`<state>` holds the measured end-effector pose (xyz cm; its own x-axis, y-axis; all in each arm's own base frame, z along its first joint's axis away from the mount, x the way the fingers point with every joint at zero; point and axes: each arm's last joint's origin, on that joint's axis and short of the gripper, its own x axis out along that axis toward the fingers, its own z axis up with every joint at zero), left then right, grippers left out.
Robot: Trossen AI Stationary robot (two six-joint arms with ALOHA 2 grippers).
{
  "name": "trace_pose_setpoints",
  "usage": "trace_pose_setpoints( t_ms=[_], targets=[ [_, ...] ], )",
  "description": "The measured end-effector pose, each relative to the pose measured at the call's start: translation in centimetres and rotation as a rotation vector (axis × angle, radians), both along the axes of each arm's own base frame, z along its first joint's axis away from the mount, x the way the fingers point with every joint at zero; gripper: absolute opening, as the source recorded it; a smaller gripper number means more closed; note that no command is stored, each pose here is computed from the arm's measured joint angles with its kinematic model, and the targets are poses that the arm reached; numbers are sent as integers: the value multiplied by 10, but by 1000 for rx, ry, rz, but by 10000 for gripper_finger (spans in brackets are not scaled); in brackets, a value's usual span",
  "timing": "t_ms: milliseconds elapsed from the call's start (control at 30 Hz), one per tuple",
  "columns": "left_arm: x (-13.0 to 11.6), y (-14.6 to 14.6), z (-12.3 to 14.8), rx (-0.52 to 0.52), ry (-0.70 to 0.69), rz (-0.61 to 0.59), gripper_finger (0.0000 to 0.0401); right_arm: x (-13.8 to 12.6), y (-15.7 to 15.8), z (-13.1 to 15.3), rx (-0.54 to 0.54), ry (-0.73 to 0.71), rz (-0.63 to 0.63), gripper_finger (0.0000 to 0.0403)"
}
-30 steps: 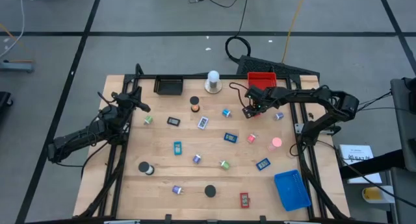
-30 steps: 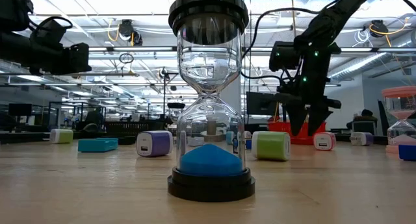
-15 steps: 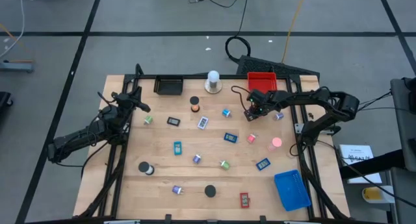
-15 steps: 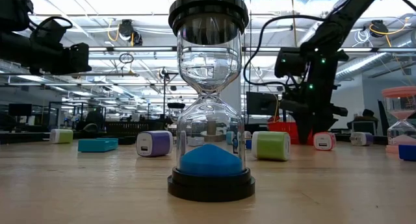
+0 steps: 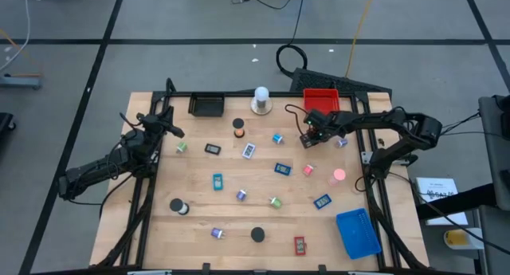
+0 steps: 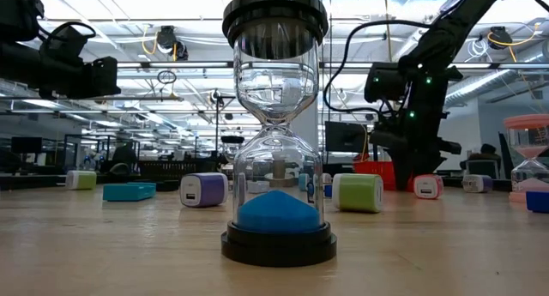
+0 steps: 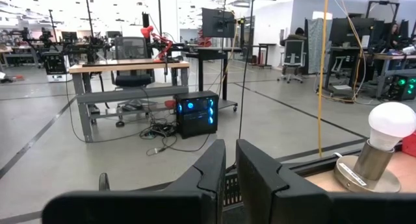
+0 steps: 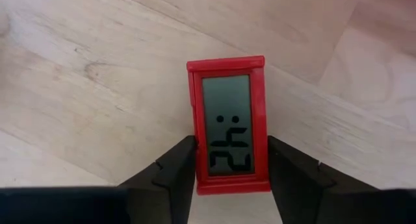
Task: Pick & Place Office items
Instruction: Put the red digital timer into the red bin
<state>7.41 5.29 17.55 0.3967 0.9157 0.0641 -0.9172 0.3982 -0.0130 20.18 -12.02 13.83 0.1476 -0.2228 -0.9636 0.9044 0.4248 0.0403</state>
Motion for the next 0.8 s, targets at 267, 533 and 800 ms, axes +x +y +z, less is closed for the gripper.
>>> trace_pose_setpoints(
  t_ms=[267, 533, 800],
  targets=[
    [0, 0, 0, 0, 0, 0, 42, -2, -8, 39, 14, -34, -46, 156],
    [0, 0, 0, 0, 0, 0, 42, -12, -44, 91, -52, -83, -139, 158],
    [0, 0, 0, 0, 0, 0, 42, -41, -102, 77, -61, -63, -287, 159]
  ],
)
